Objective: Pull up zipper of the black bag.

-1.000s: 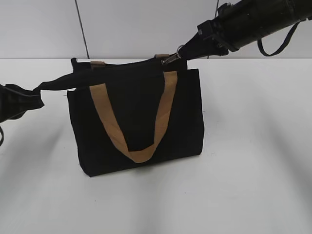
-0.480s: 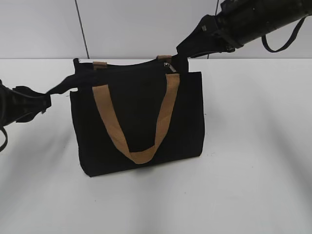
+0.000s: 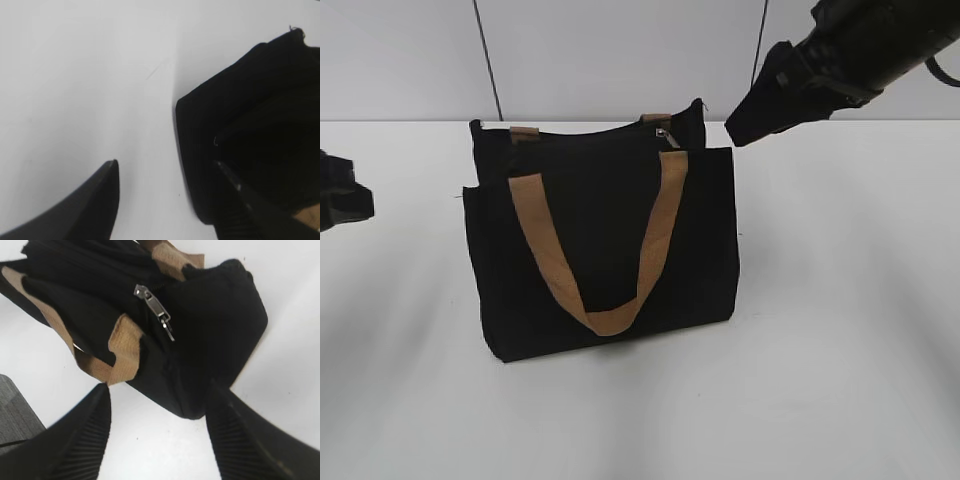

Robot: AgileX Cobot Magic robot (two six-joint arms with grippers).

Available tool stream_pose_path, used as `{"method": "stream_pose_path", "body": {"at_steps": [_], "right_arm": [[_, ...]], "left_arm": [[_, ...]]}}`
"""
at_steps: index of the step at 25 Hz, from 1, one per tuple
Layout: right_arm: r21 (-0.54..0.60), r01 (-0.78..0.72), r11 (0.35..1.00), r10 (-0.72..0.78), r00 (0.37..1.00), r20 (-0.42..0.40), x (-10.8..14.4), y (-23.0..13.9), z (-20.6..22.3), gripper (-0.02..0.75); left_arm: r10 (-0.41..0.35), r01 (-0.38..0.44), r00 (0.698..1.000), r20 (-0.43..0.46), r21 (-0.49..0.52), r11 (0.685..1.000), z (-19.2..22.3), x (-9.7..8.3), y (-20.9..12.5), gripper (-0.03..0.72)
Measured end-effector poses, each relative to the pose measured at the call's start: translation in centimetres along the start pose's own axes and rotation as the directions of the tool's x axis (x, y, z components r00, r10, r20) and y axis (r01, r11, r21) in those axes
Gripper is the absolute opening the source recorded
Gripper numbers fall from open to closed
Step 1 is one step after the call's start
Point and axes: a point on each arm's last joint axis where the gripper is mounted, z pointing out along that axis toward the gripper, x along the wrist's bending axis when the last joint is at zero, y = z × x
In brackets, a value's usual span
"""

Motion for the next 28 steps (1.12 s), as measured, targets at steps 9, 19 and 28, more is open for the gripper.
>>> {"method": "stream_pose_path", "body": {"at_steps": [9,19,28], "right_arm": [[0.067,0.022,0.997,-0.028,0.996,0.085,3.8,-1.1,-3.1,0.466],[-0.056,-0.034,0.998,0.042,0.988,0.149,8.3,-9.5,-8.3,0.467],[-0.242,-0.049,0.969,0.107,0.967,0.231,12.0,-17.4,-13.0,0.467]], "left_arm": [[0.088,-0.087,0.996,0.003,0.113,0.99,-6.1,0.8,-2.0,0.433],[0.119,-0.119,0.992,0.032,-0.016,0.993,-14.4,2.6,-5.3,0.432],[0.201,-0.197,0.979,0.043,-0.086,0.977,-17.8,4.0,-8.7,0.417]]}}
